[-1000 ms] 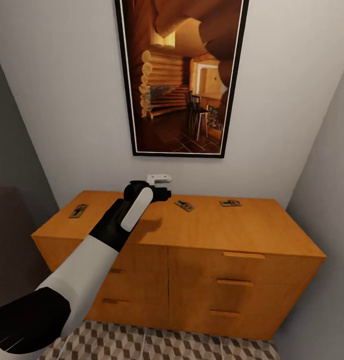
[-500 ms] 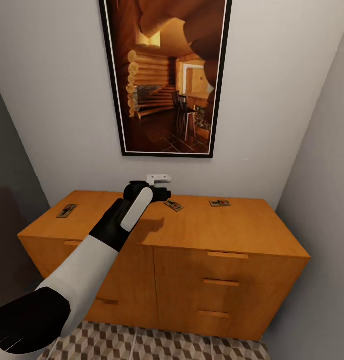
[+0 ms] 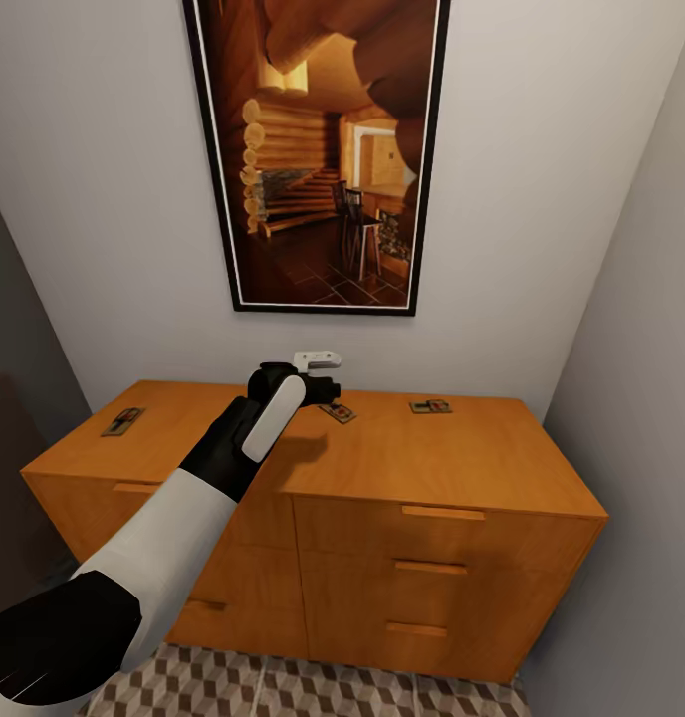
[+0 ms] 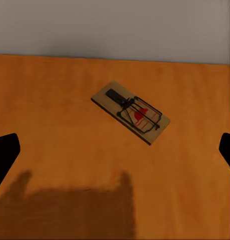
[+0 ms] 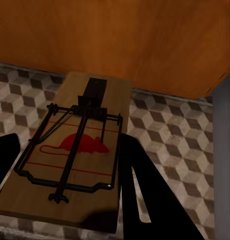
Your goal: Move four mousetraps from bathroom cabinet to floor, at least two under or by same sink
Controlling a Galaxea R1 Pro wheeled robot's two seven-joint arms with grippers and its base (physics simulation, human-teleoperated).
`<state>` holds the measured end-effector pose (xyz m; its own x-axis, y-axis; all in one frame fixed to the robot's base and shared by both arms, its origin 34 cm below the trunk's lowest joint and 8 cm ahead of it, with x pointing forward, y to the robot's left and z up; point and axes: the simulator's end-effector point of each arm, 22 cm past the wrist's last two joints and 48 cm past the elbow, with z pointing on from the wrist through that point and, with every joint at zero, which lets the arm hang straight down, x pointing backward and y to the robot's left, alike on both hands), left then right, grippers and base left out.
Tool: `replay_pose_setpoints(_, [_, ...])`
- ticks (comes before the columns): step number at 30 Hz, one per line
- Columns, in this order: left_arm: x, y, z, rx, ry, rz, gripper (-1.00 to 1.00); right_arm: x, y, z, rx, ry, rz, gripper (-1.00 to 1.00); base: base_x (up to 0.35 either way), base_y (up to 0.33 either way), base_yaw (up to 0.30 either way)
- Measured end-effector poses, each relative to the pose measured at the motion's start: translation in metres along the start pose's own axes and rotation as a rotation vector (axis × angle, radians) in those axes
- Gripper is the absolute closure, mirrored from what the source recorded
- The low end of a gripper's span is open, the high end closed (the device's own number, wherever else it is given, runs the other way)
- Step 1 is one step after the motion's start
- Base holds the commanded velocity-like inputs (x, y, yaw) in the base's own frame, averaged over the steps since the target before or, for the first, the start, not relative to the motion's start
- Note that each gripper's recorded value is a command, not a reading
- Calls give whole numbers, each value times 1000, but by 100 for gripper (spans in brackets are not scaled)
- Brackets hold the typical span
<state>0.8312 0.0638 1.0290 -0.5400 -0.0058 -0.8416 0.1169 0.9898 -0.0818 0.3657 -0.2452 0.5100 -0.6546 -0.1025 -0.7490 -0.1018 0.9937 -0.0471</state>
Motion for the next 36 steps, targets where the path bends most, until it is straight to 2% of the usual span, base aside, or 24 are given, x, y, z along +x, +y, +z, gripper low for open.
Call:
replay_pose_setpoints(8, [2, 1, 1, -2, 4, 0, -100, 0, 0, 0, 0, 0, 0, 100, 27, -86, 0])
replay_pose_setpoints(28, [28, 4, 15, -14, 68, 12, -100, 0, 0, 0, 0, -1, 0, 100, 3, -2, 0])
replay_pose_setpoints(36, [31, 2, 15, -13, 74, 25, -100, 0, 0, 0, 1, -1, 0, 100, 168, -87, 0])
